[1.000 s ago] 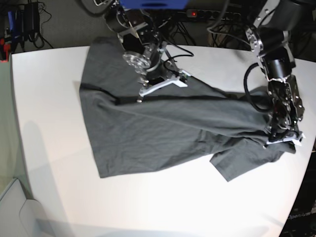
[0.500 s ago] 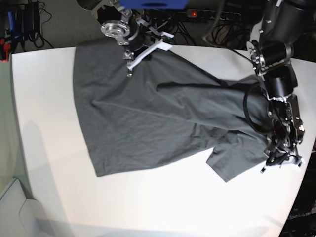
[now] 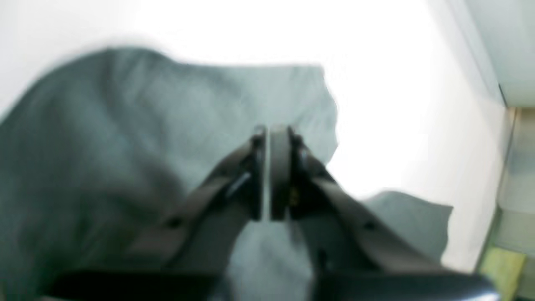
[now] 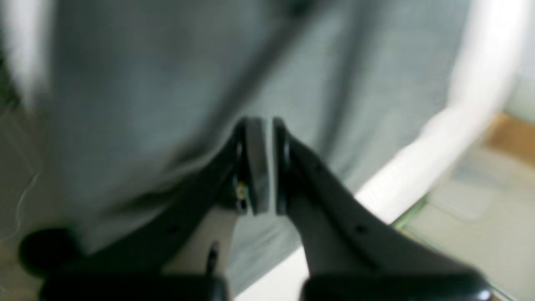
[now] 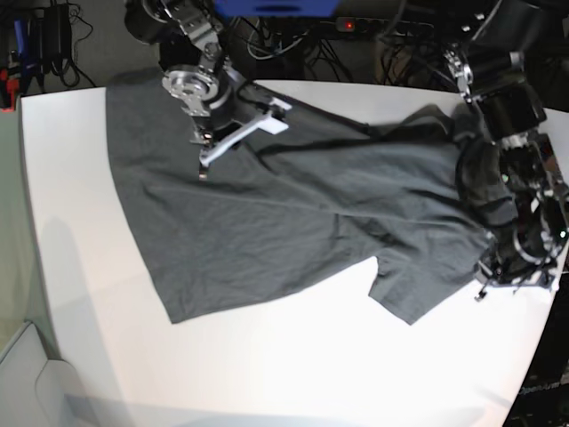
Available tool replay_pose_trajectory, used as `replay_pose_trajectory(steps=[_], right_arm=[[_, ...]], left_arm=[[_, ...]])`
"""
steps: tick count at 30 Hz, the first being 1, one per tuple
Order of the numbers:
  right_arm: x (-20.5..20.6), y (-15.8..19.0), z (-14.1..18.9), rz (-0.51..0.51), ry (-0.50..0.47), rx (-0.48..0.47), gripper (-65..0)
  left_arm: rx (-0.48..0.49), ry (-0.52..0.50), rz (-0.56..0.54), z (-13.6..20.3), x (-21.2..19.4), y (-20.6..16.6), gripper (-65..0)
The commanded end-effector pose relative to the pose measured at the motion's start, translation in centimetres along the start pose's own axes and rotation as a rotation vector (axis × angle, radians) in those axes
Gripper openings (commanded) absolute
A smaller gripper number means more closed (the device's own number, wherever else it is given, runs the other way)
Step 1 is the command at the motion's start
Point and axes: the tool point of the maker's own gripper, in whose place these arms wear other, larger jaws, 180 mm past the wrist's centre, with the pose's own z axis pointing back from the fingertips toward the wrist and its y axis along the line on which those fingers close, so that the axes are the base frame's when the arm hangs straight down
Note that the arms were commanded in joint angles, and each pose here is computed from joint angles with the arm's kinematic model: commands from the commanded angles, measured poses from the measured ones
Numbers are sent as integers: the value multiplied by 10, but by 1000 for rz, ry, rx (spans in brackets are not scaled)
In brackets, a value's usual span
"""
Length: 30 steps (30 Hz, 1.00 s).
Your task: Layout the t-shirt on the table in an organized manner, then fold the t-shirt properly
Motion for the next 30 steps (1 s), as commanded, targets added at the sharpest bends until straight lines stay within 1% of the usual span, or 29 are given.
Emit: replay_pose_trajectory(steps=[1, 2, 4, 6, 7, 8, 9, 13, 15, 19, 21, 23, 28, 30], right_arm=[[1, -16, 2, -8, 4, -44, -623], [3, -20, 2, -12, -1, -53, -623], [4, -24, 2, -14, -1, -63, -623], [8, -30, 2, -16, -3, -75, -615], [9, -31, 2, -20, -6, -78, -603], [10, -33, 2, -23, -10, -81, -587], [11, -34, 2, -22, -13, -82, -567], [23, -44, 3, -42, -41, -103, -484], [25, -46, 3, -46, -45, -107, -456], [33, -52, 4, -63, -62, -118, -450], [35, -53, 4, -68, -67, -119, -450], [38, -53, 4, -76, -73, -118, -450], [41, -53, 5, -84, -79, -116, -450], [41, -53, 5, -83, -77, -116, -450]], left_arm=[[-41, -59, 7, 17, 21, -6, -546], [-54, -44, 22, 26, 14, -1, -498], [-76, -7, 39, 49, -3, 11, -373], [-60, 14, 58, 62, -19, 33, -269], [-49, 21, 65, 70, -28, 44, -225], [-45, 32, 73, 77, -36, 52, -197], [-45, 38, 81, 84, -42, 58, -184], [-33, 56, 123, 113, -62, 84, -184], [-20, 50, 147, 128, -66, 98, -183], [22, 32, 205, 145, -69, 125, -180], [43, 34, 254, 144, -77, 137, -179], [67, 57, 278, 137, -86, 145, -179], [61, 92, 291, 108, -94, 133, -182], [86, 104, 289, 98, -97, 134, -183]])
